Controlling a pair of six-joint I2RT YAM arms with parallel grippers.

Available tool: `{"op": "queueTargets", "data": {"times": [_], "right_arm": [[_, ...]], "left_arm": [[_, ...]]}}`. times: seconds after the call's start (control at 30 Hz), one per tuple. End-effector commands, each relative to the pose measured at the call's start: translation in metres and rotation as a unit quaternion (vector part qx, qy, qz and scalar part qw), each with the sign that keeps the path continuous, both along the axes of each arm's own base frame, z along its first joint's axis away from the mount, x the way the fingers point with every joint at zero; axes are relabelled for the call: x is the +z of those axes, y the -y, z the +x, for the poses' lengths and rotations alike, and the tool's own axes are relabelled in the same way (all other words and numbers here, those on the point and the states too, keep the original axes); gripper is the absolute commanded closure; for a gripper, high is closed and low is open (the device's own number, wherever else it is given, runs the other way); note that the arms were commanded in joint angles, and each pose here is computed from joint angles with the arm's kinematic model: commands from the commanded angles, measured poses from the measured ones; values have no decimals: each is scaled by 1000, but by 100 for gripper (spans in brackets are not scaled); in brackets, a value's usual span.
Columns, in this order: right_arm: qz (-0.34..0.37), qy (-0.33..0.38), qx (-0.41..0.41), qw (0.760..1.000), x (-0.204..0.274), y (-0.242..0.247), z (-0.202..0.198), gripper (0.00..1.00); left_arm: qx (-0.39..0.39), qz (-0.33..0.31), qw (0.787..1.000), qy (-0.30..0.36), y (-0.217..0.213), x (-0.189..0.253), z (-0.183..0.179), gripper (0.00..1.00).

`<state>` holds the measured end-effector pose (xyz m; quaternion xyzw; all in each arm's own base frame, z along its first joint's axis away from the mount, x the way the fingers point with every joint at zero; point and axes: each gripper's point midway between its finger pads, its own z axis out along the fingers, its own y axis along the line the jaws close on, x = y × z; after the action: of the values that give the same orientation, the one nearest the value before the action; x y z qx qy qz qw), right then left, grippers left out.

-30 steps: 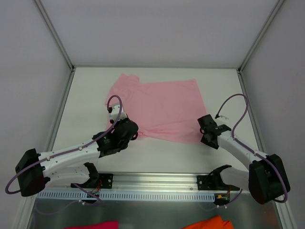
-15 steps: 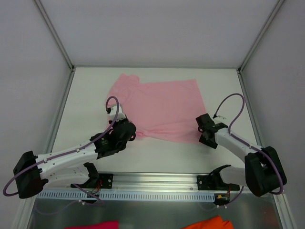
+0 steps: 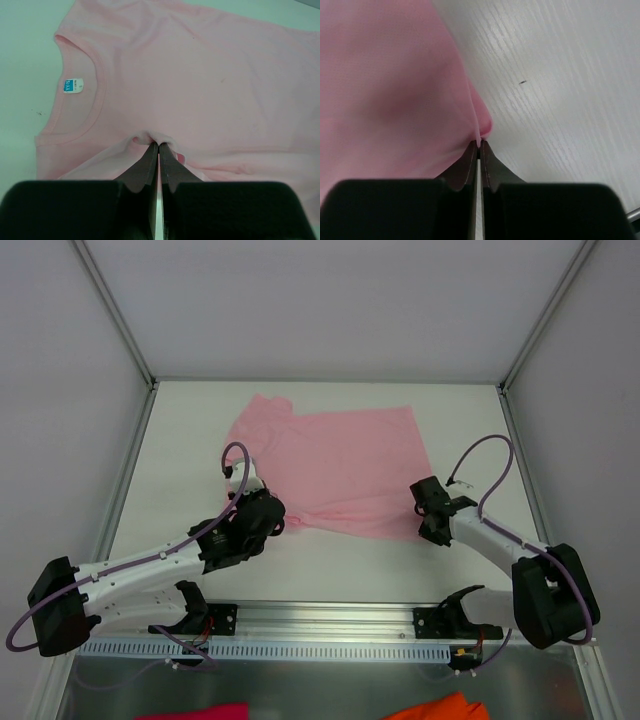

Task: Fold and stack the t-shirts
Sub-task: Grap the side of the flattened tshirt closest away from the robot with both arms

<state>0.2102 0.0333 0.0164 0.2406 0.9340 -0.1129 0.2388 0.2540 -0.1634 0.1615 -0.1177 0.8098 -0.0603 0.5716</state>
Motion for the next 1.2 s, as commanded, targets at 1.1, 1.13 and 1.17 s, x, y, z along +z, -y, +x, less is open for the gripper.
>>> {"op": "queueTargets", "data": {"times": [1.1, 1.13, 1.17], "right_arm": [[-11, 197, 6, 980, 130, 13, 39, 99], [-8, 208, 4, 978, 137, 14, 38, 99], [-10, 213, 3, 977, 143, 16, 37, 99]], "left_arm": [[115, 29, 993, 23, -56, 87, -9, 100], [117, 27, 992, 25, -57, 89, -10, 100], [118, 24, 992, 27, -59, 92, -11, 100]]}}
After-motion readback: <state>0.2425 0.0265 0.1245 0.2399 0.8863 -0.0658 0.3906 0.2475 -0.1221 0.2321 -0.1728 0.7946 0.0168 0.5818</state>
